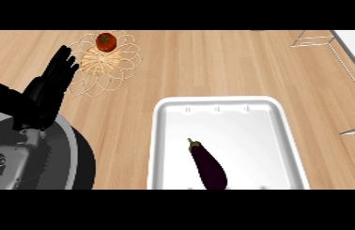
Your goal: Pick the squash from the tray and place it in the tiered shelf
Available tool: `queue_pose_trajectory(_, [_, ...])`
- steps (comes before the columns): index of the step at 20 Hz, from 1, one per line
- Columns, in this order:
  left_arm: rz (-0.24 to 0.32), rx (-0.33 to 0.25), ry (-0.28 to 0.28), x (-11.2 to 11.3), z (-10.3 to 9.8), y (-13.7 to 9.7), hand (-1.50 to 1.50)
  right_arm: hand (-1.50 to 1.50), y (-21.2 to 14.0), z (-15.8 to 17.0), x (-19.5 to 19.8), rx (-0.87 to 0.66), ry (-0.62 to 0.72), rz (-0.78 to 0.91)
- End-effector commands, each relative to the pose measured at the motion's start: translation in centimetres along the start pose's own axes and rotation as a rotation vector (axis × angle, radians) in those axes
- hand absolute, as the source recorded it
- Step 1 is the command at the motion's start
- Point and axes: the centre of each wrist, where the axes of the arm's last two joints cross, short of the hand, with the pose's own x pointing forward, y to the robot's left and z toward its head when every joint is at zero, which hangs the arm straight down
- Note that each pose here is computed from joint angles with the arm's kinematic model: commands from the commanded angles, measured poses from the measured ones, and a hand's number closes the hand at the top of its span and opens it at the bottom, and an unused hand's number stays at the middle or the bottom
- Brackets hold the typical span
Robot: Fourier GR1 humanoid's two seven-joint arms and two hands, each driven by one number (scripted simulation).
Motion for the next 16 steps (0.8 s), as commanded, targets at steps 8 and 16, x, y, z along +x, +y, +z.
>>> queue_pose_trajectory(8, [0.039, -0.012, 0.064, -1.4, -0.4, -2.2, 0.0, -1.5, 0.1, -3.0, -3.6, -0.212, -0.057, -0.125])
queue_pose_trajectory(16, [0.029, -0.002, 0.083, -2.7, 0.2, 0.0, 0.0, -1.5, -5.6, -4.8, -4.9, -0.041, -0.041, -0.235])
